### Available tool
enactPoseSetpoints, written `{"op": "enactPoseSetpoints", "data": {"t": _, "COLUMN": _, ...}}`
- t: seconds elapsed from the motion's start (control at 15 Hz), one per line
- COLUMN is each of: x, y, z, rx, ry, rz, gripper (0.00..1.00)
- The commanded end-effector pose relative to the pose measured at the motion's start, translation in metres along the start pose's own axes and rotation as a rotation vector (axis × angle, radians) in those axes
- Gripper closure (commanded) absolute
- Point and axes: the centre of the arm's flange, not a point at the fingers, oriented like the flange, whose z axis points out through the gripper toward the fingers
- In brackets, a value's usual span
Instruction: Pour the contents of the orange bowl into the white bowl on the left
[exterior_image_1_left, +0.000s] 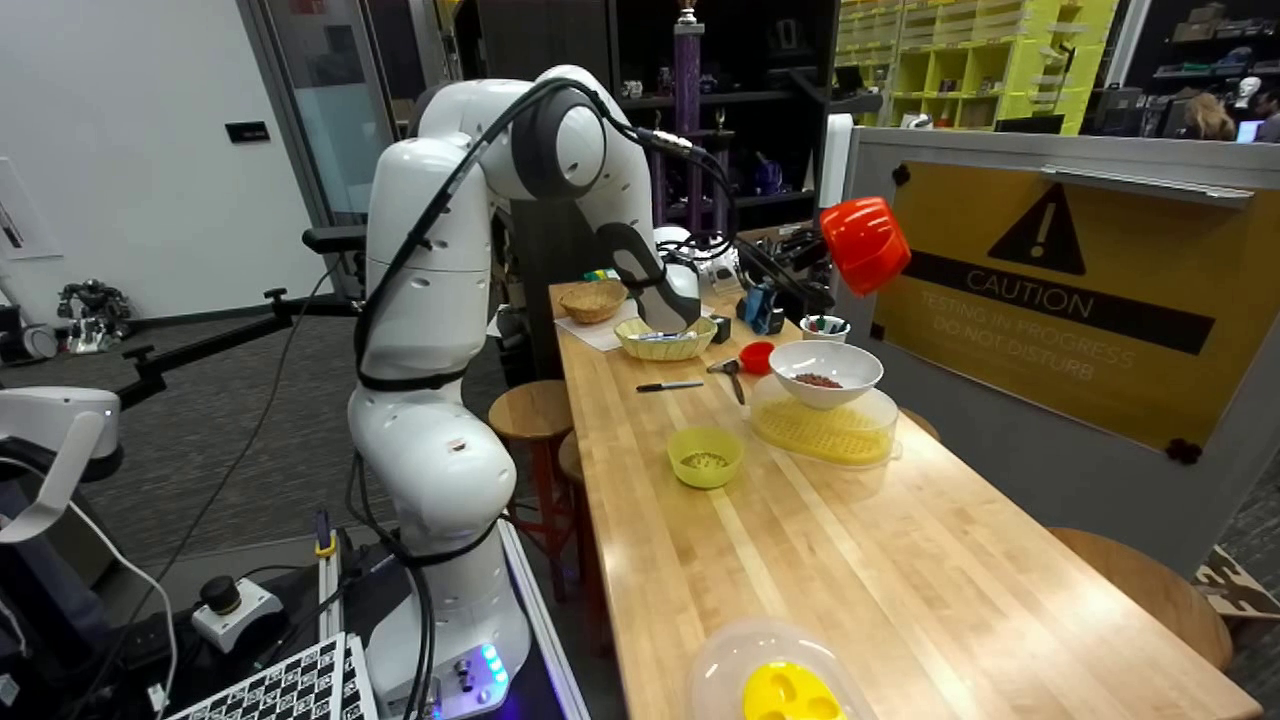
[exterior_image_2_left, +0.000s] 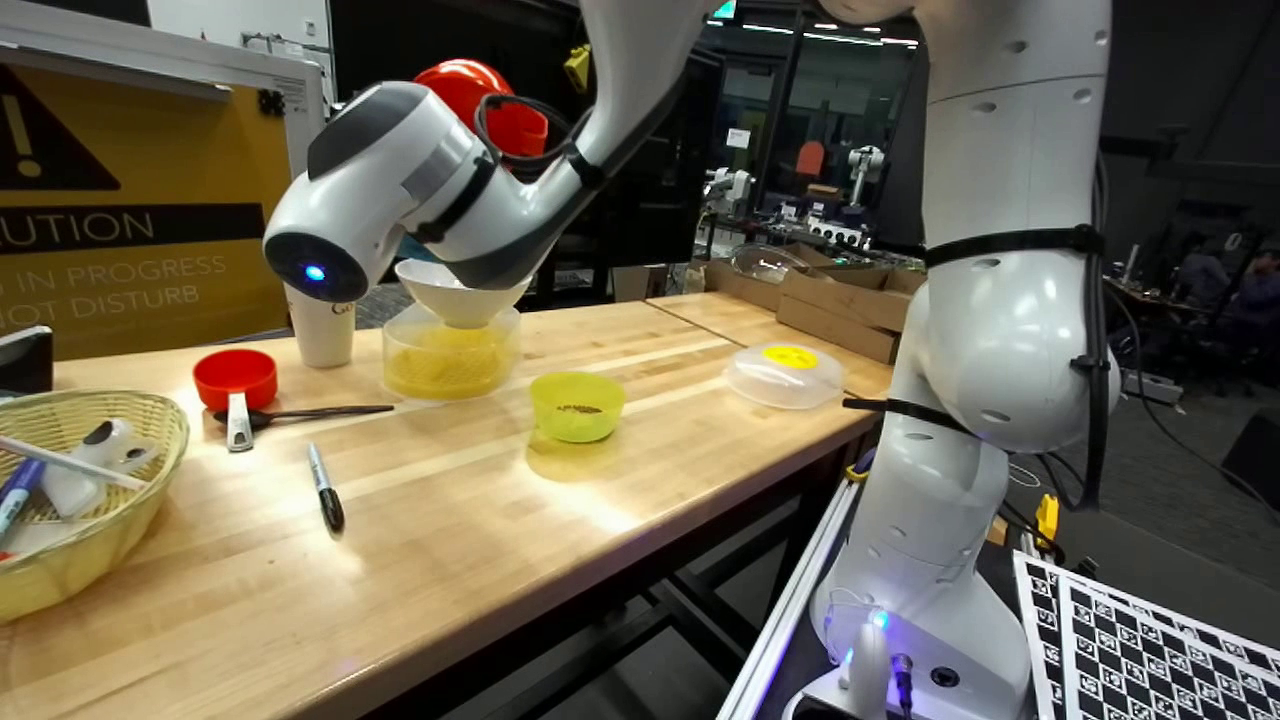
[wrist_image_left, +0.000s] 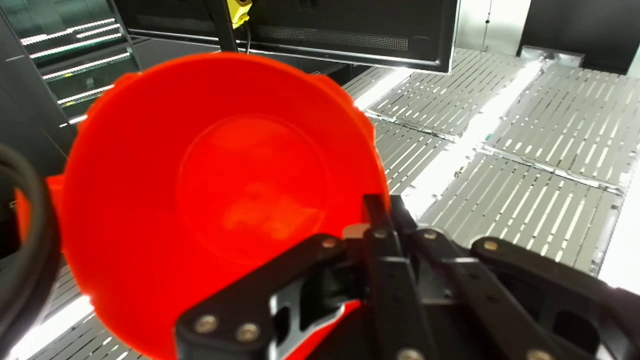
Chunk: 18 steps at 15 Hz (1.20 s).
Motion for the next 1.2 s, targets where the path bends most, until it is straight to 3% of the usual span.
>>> {"op": "enactPoseSetpoints", "data": {"t": 0.0, "x": 0.003, "y": -0.004, "z": 0.000, "rx": 0.007, "ry": 0.035, "rz": 0.011, "gripper": 0.99}}
{"op": "enactPoseSetpoints", "data": {"t": 0.13, "x": 0.002, "y": -0.003, "z": -0.001, "rx": 0.015, "ry": -0.010, "rz": -0.009, "gripper": 0.99}}
{"op": "enactPoseSetpoints", "data": {"t": 0.2, "x": -0.011, "y": 0.017, "z": -0.016, "rx": 0.029, "ry": -0.014, "rz": -0.016, "gripper": 0.99}}
{"op": "enactPoseSetpoints", "data": {"t": 0.4, "x": 0.016, "y": 0.015, "z": 0.017, "rx": 0.052, "ry": -0.086, "rz": -0.052, "gripper": 0.99}}
{"op": "enactPoseSetpoints", "data": {"t": 0.47, "x": -0.001, "y": 0.027, "z": -0.006, "rx": 0.066, "ry": -0.115, "rz": -0.063, "gripper": 0.99}}
{"op": "enactPoseSetpoints", "data": {"t": 0.73, "x": 0.017, "y": 0.032, "z": 0.013, "rx": 0.114, "ry": -0.218, "rz": -0.095, "gripper": 0.99}}
{"op": "enactPoseSetpoints", "data": {"t": 0.93, "x": 0.037, "y": 0.033, "z": 0.027, "rx": 0.165, "ry": -0.353, "rz": -0.110, "gripper": 0.99}}
{"op": "enactPoseSetpoints", "data": {"t": 1.13, "x": 0.040, "y": 0.051, "z": 0.010, "rx": 0.182, "ry": -0.476, "rz": -0.099, "gripper": 0.99}}
